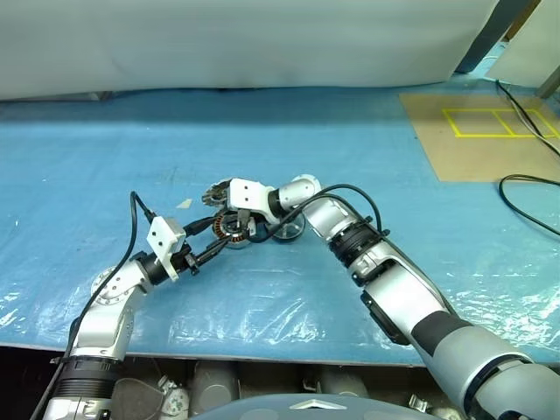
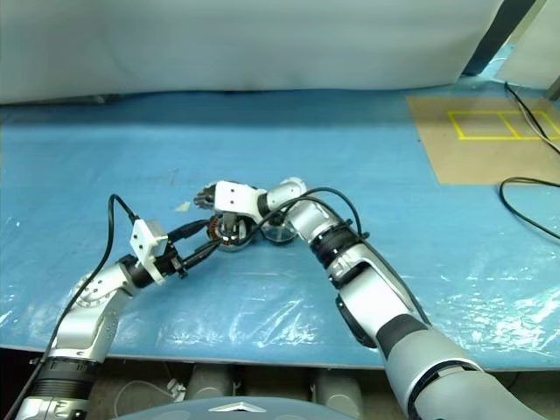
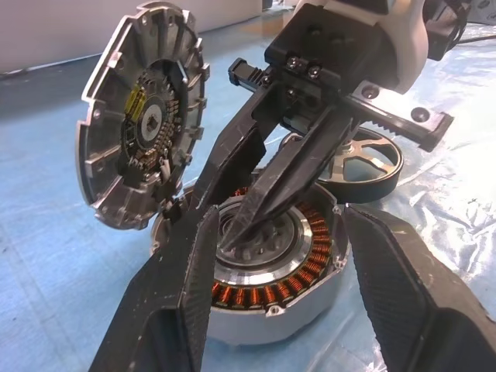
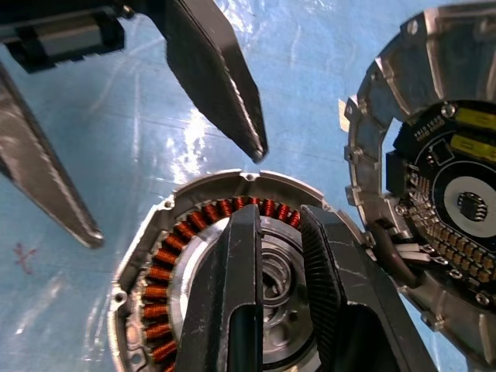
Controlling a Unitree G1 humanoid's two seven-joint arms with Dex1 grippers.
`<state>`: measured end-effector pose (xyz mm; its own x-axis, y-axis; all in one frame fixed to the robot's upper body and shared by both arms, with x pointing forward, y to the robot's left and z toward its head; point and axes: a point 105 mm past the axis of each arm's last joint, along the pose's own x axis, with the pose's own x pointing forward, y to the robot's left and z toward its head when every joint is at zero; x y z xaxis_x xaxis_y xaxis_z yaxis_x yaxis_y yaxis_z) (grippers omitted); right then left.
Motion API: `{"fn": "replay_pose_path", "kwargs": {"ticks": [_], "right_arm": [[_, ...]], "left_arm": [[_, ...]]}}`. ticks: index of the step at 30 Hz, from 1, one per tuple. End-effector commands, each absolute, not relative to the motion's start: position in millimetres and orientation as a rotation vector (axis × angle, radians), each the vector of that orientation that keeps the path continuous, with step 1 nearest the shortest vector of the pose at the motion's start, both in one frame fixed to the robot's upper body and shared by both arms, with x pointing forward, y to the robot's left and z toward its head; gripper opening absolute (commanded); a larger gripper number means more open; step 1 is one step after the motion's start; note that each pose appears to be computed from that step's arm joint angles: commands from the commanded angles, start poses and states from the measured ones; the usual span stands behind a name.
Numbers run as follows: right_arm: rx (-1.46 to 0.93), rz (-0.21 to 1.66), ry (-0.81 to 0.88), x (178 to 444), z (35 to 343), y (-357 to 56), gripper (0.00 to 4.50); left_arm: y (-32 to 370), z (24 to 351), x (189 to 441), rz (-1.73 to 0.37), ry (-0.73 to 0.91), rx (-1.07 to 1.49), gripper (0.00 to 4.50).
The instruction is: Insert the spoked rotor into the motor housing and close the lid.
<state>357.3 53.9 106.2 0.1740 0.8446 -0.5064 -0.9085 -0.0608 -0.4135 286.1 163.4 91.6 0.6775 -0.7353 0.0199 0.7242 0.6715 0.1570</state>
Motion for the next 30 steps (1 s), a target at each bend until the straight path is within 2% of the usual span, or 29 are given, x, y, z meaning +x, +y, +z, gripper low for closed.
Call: {"fn": "replay_pose_path", "kwargs": {"ticks": [1, 5, 13, 30], "right_arm": [[-0.785, 1.432, 0.024, 360.2, 125.8, 60.3, 0.8], [-0.793, 1.439, 0.024, 362.0, 128.0, 56.9, 0.8], [-0.868, 1.452, 0.068, 362.5, 109.7, 48.0, 0.8], [-0.908, 1.481, 0.054, 363.4, 118.9, 36.3, 0.8]], "left_arm": [[167.9, 100.6, 285.7, -0.812, -0.119, 0.174, 2.72], [165.8, 98.7, 285.3, -0.819, -0.114, 0.175, 2.72], [162.8, 98.0, 286.7, -0.828, -0.115, 0.175, 2.72], [159.5, 96.4, 287.4, -0.836, -0.11, 0.173, 2.72]]}}
